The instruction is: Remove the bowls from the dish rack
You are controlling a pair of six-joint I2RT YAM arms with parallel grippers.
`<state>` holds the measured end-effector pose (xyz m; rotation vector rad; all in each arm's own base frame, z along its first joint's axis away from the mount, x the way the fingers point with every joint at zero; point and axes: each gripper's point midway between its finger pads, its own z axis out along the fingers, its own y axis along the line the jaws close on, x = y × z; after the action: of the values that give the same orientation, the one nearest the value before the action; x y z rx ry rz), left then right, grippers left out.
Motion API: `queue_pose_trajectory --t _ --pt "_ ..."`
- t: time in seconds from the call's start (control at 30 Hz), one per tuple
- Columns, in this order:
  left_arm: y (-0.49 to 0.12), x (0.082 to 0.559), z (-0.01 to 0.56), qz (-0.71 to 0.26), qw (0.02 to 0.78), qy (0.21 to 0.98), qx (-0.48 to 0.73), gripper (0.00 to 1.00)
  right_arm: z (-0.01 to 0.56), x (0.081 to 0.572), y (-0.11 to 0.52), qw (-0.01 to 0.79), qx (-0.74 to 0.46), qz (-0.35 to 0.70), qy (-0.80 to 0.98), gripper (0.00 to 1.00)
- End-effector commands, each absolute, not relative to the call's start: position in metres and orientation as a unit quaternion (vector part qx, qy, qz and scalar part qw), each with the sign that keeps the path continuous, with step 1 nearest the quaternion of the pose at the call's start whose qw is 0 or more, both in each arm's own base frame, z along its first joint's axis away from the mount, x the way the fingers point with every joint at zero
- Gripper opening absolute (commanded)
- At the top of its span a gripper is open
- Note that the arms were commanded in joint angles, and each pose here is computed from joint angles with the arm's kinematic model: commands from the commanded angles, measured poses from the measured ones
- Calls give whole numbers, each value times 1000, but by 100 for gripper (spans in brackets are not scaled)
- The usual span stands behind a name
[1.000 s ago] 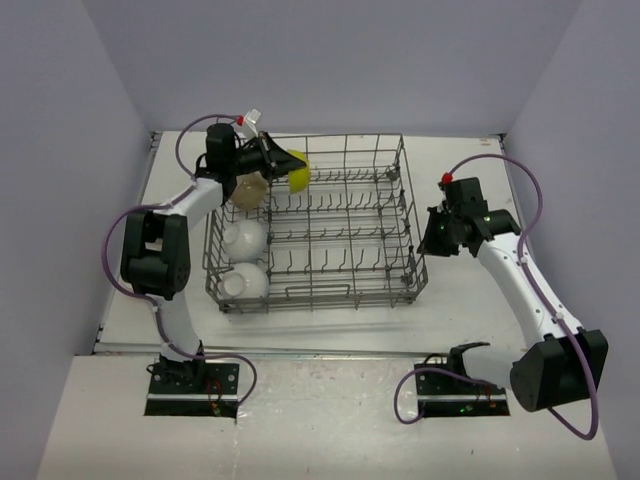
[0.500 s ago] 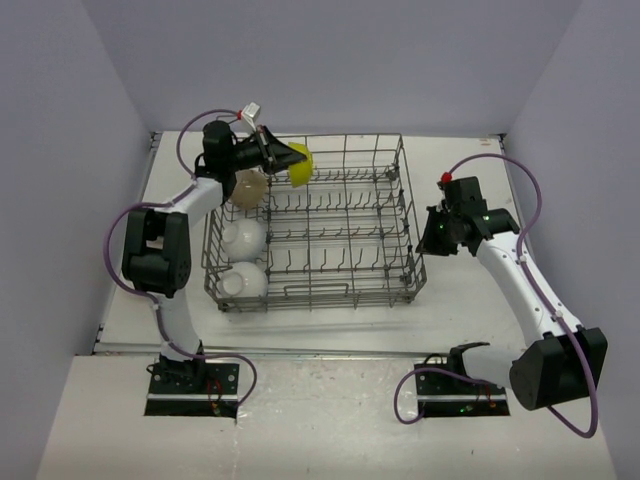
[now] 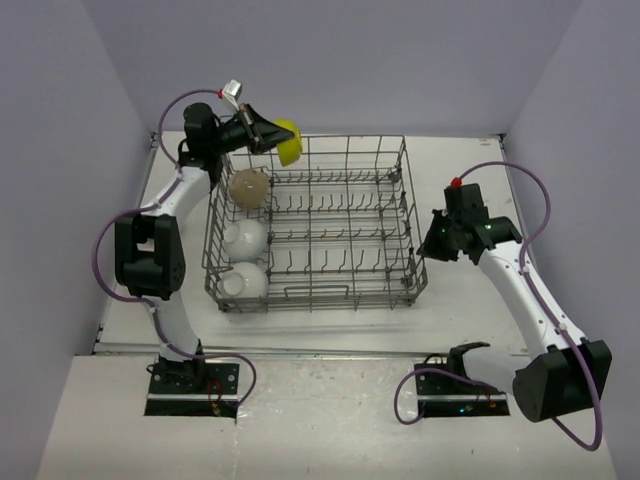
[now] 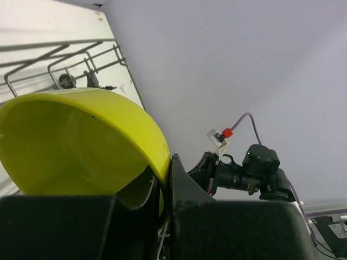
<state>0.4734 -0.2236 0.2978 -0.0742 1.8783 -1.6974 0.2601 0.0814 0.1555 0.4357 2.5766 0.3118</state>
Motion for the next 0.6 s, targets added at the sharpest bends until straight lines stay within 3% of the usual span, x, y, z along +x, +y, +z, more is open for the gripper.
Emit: queue_pose_trajectory --t 0.0,0.27,0.57 --pt "-218 460 376 -647 369 667 17 0 149 250 48 259 237 40 935 0" --pt "-201 463 416 -582 438 685 6 0 147 245 42 262 260 31 929 0" --pt "-129 456 414 -467 495 728 -81 0 155 248 27 272 268 24 924 0"
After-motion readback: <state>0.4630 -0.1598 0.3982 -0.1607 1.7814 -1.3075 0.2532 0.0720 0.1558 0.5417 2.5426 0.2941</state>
